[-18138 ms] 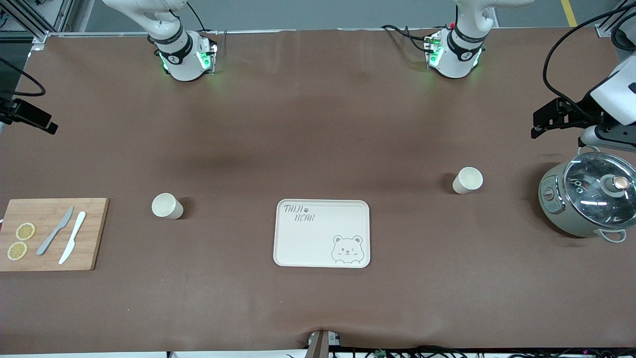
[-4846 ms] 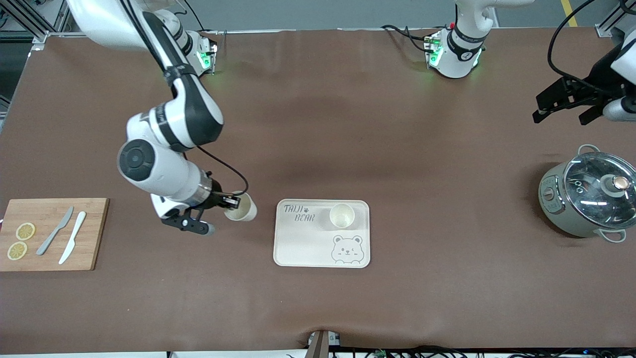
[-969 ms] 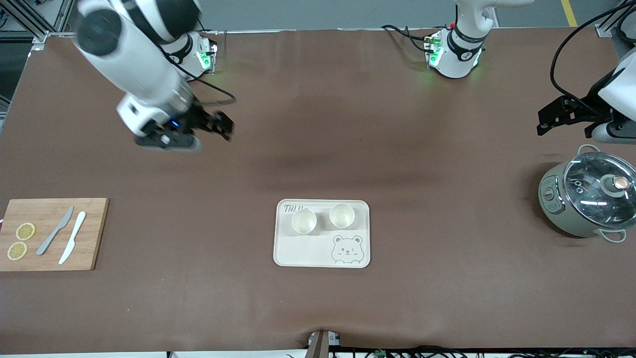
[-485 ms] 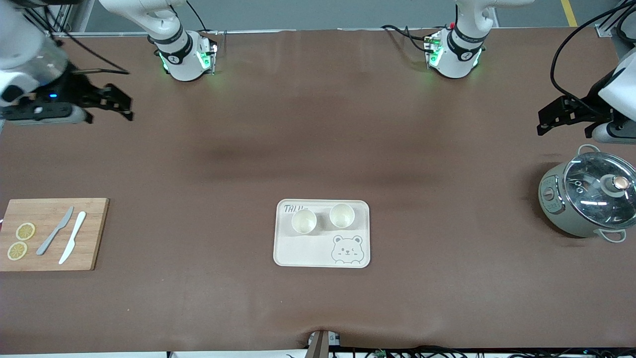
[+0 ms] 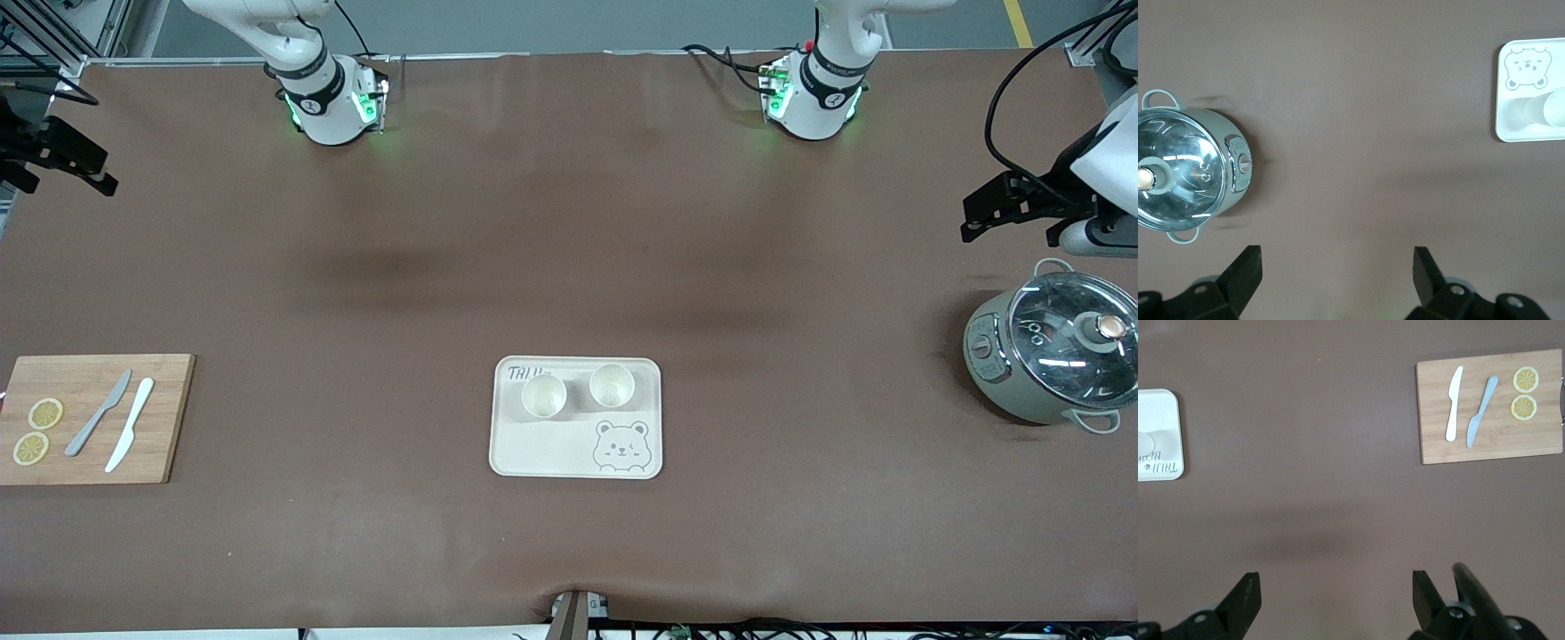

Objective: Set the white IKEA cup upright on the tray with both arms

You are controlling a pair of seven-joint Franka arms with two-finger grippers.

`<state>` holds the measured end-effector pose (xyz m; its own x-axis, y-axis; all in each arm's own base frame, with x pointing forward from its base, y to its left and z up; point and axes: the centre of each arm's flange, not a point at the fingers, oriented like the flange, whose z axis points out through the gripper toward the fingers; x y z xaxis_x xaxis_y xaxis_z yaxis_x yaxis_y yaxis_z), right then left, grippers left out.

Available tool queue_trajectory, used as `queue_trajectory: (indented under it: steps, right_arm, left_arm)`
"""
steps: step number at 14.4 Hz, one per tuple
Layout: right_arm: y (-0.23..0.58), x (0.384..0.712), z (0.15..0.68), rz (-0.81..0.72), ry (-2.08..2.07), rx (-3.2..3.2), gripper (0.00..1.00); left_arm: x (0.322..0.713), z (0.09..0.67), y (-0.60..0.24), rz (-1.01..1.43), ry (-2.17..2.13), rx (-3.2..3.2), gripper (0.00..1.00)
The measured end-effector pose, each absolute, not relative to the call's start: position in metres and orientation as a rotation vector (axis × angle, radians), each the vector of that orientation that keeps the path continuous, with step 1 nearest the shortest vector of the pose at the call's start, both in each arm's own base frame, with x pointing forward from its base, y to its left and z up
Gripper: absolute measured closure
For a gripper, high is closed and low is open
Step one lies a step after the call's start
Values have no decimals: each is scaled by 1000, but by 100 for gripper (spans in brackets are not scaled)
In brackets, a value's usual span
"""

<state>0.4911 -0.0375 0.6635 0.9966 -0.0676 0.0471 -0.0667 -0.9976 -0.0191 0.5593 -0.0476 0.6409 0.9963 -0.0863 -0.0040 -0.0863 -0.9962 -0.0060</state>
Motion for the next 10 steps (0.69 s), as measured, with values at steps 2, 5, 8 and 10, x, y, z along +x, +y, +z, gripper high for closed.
queue_trajectory:
  steps: [2,5,8,10]
  right_arm:
    - [-39,495,663,-73,109,-3124,0]
    - [-45,498,666,-85,126,-3126,0]
    - [-45,507,662,-116,126,-3129,0]
    - [-46,514,658,-143,126,-3132,0]
  left_arm:
    - [559,641,-48,6,135,-3132,0]
    - [560,640,-48,9,135,-3132,0]
    - [560,639,-48,12,135,-3132,0]
    - [561,638,-48,13,135,-3132,0]
